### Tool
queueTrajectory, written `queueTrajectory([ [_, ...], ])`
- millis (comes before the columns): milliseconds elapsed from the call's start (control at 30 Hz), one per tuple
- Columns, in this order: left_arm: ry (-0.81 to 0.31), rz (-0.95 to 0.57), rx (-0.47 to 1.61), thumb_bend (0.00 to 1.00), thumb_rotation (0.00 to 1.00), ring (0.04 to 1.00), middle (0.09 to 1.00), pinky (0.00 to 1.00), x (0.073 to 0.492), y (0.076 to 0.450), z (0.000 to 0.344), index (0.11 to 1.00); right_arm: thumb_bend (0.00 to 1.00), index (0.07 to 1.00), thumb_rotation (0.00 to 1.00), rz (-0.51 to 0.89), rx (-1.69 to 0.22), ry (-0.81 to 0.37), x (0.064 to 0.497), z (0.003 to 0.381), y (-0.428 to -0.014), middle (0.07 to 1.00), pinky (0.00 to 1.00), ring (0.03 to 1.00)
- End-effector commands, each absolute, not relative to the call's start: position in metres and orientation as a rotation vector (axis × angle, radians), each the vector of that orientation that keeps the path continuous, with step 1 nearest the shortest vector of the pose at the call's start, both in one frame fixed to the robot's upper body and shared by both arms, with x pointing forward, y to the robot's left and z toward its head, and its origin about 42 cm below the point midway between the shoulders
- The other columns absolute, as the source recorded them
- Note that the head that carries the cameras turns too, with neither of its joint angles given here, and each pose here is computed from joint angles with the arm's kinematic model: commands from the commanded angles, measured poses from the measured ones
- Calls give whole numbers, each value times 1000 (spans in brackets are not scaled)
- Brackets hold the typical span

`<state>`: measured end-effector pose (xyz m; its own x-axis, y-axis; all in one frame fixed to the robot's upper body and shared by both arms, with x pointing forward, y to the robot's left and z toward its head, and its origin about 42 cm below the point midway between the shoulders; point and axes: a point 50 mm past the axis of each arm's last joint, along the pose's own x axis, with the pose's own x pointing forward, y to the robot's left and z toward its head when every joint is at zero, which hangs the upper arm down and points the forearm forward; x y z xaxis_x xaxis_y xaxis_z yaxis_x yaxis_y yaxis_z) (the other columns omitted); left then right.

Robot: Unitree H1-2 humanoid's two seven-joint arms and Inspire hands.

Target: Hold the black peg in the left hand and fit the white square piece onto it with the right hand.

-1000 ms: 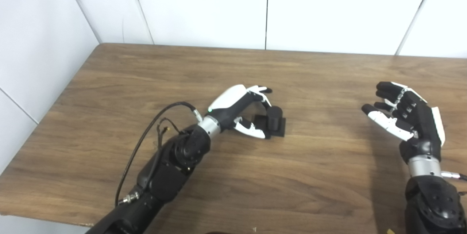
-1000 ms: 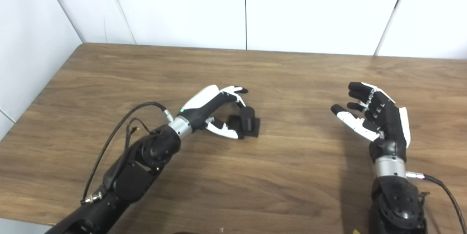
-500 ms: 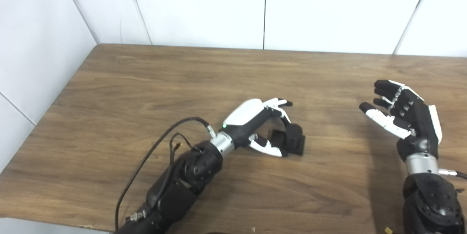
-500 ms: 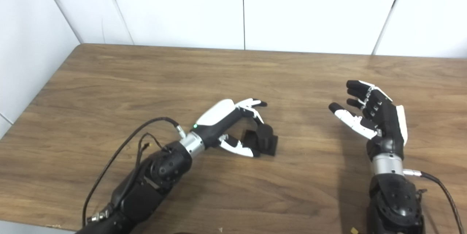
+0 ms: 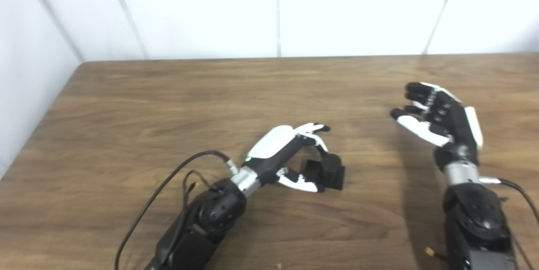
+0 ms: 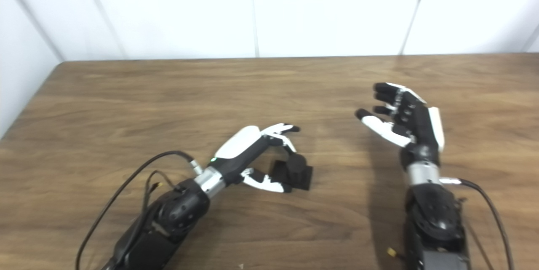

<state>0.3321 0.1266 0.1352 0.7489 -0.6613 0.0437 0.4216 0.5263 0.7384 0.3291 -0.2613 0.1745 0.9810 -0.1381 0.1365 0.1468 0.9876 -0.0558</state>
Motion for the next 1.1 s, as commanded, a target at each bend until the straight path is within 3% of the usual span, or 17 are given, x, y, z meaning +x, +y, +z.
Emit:
queueTrajectory([
  [0,-305,-712,820,518,84,952,922,851,328,138,128,494,670,646,88,-154,-73,-240,338,205,-262,730,629,738],
  [100,-305,-708,814,519,82,952,924,844,328,145,127,494,670,644,89,-173,-80,-253,339,209,-263,730,619,735],
  [267,-293,-714,823,519,82,960,927,834,327,154,124,495,660,654,138,-224,-85,-268,341,218,-272,739,685,774],
  [400,-284,-729,822,519,83,965,933,830,324,157,123,496,657,653,72,-260,-130,-330,348,236,-287,724,650,733],
  [667,-278,-725,819,519,83,966,931,849,325,160,122,496,672,649,98,-273,-398,-369,367,269,-310,732,644,730],
  [733,-279,-722,819,518,84,964,930,841,326,161,123,496,688,671,207,-255,-565,-345,376,279,-319,777,601,743],
  [800,-279,-720,819,518,85,965,930,840,326,161,123,496,724,670,223,-245,-676,-325,383,285,-326,787,594,744],
  [933,-280,-713,821,518,85,962,927,831,327,162,123,496,727,685,270,-203,-867,-296,400,298,-339,823,659,806],
  [1067,-281,-706,823,518,85,957,924,823,327,161,123,496,741,688,261,-163,-952,-264,414,307,-346,844,654,828],
])
